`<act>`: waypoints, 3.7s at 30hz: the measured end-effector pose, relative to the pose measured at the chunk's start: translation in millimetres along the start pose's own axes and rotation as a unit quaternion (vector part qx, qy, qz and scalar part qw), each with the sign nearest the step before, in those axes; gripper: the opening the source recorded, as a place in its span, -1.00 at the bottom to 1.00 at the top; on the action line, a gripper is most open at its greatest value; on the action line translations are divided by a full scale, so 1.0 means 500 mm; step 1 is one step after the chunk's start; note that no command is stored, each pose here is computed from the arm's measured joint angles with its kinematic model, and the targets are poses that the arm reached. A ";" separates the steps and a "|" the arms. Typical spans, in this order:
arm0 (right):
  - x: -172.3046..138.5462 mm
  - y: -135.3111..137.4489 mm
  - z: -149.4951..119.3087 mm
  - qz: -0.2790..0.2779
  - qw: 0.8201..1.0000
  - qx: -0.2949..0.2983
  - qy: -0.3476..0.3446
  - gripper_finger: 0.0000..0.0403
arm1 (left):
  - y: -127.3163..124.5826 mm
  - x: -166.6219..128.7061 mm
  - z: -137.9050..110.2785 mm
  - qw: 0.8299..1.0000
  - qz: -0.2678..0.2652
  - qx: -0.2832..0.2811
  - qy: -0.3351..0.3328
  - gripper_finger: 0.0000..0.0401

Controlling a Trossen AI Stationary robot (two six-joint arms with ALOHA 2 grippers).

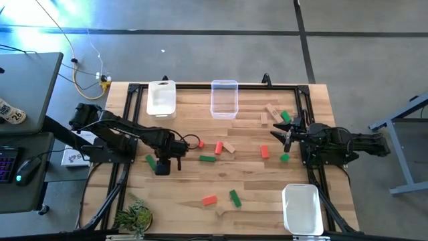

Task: Sort & place blocks by color
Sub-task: Put the brown block into the top white bin

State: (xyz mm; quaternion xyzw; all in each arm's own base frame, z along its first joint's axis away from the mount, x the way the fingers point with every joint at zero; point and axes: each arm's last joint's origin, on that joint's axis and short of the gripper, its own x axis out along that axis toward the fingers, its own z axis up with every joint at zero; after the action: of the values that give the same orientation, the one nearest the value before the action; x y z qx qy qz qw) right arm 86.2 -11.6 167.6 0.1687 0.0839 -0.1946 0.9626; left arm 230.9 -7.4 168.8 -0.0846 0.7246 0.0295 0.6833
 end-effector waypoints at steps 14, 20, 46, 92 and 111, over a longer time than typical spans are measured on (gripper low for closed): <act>0.000 0.000 0.000 0.003 1.000 0.000 0.001 0.04 | 0.001 0.041 0.015 0.999 0.007 -0.008 0.043 -0.14; 0.000 0.000 0.000 0.002 1.000 0.000 0.001 0.04 | 0.001 0.057 0.021 0.998 0.011 -0.008 0.056 -0.15; 0.000 0.000 0.000 0.001 1.000 0.000 0.001 0.04 | 0.001 -0.021 0.096 0.995 0.008 -0.093 -0.040 -0.49; 0.000 0.000 0.000 0.002 0.999 0.046 0.001 0.04 | 0.503 -0.193 -0.036 0.870 0.073 -0.483 -0.062 -0.44; 0.000 0.004 0.000 0.027 0.994 0.110 0.011 0.04 | 0.513 -0.157 -0.027 0.832 0.042 -0.551 -0.040 -0.41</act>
State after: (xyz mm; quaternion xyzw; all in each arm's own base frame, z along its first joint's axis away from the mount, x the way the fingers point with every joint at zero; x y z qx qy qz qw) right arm 87.0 -10.0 168.1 0.2778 0.0680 -0.1744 0.9422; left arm 180.0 249.4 229.0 -0.4155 0.5630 0.4564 0.5496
